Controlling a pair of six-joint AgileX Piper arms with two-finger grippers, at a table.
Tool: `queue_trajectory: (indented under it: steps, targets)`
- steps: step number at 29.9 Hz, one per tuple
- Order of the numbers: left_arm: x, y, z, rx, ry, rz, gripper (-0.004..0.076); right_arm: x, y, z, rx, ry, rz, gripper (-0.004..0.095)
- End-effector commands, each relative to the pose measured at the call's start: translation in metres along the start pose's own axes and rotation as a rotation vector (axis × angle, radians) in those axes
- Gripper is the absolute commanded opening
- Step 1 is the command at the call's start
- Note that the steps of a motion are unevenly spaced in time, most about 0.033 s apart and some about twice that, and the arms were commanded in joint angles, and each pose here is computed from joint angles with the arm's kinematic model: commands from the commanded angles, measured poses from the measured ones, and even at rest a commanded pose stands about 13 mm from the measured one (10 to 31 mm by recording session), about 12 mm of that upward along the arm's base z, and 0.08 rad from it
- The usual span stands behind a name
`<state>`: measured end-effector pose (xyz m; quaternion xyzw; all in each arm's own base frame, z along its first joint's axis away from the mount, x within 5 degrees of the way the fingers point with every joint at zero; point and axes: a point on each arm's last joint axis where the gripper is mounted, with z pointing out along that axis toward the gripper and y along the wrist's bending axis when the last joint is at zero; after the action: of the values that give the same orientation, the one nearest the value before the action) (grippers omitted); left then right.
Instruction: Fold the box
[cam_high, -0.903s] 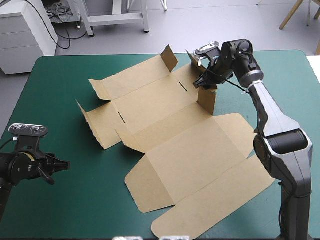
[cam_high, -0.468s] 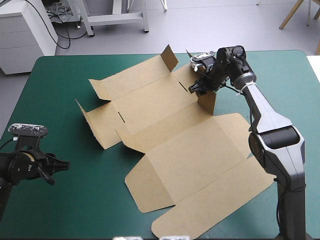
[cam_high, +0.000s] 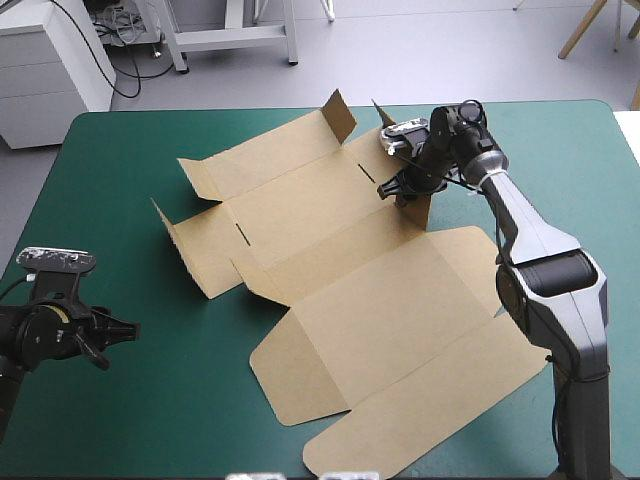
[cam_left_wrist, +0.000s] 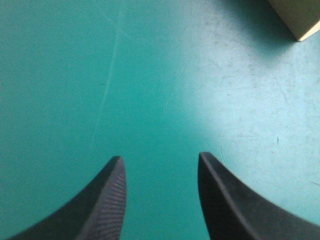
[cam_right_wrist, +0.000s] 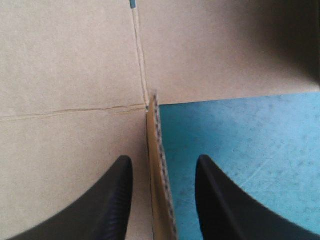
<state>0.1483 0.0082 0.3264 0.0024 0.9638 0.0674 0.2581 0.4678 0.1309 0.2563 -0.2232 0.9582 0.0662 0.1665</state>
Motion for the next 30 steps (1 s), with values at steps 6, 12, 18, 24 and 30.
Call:
queue_trajectory:
  steps: [6,12,18,24,30]
  targets:
    - [-0.008,0.001,-0.007,0.001,-0.074,-0.009,0.0307,-0.006,-0.001,-0.039,0.039,-0.103,-0.011,-0.0019]
    - [-0.008,0.001,-0.007,0.000,-0.076,-0.007,0.0302,-0.005,-0.004,-0.039,0.072,-0.093,-0.087,-0.0010]
    - [-0.009,0.001,-0.007,-0.002,-0.078,-0.005,0.0302,-0.010,-0.001,-0.044,0.056,-0.140,-0.253,-0.0019]
    - [-0.009,0.002,-0.007,-0.015,-0.077,0.018,0.0300,-0.017,0.014,-0.048,-0.049,-0.237,-0.546,-0.0019]
    - [-0.008,0.003,-0.007,-0.025,-0.076,0.025,0.0299,-0.027,0.026,-0.055,-0.135,-0.401,-0.638,-0.0019]
